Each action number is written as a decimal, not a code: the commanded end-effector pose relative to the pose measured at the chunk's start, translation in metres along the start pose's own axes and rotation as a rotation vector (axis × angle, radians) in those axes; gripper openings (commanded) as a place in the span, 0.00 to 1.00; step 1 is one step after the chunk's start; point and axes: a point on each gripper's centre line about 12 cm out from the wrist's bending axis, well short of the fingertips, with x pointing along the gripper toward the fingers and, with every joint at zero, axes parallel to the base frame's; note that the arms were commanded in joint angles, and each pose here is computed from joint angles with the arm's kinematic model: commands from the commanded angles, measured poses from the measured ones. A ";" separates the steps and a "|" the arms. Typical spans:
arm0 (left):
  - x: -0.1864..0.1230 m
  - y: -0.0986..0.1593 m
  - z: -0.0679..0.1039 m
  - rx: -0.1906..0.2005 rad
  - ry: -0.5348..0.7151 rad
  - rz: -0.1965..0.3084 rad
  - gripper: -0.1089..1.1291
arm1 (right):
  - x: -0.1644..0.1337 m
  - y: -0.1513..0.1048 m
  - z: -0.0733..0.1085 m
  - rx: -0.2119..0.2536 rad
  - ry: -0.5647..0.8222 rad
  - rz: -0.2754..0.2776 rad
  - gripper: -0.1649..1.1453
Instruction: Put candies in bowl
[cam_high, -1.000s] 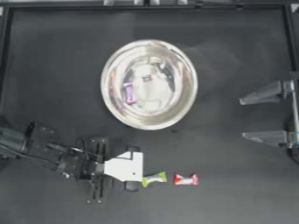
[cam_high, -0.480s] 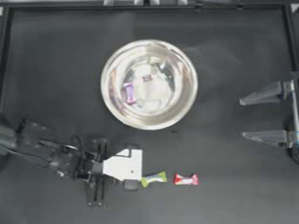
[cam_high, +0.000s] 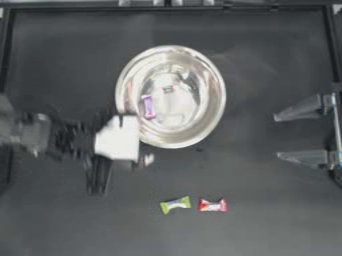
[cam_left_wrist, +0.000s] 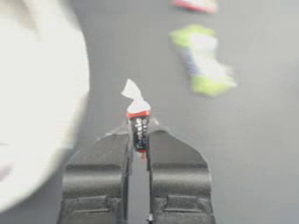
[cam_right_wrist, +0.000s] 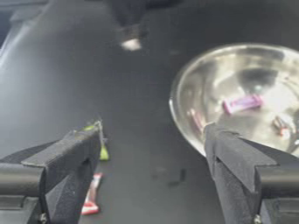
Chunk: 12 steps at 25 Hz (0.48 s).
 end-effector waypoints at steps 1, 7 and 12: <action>-0.022 0.039 0.020 0.015 -0.107 0.081 0.37 | 0.000 0.001 0.005 0.005 -0.013 0.006 0.87; -0.015 0.099 0.025 0.052 -0.124 0.205 0.37 | 0.000 0.001 0.004 0.007 -0.012 0.004 0.87; 0.014 0.133 0.023 0.058 -0.061 0.244 0.37 | 0.000 0.001 0.003 0.013 -0.010 0.004 0.87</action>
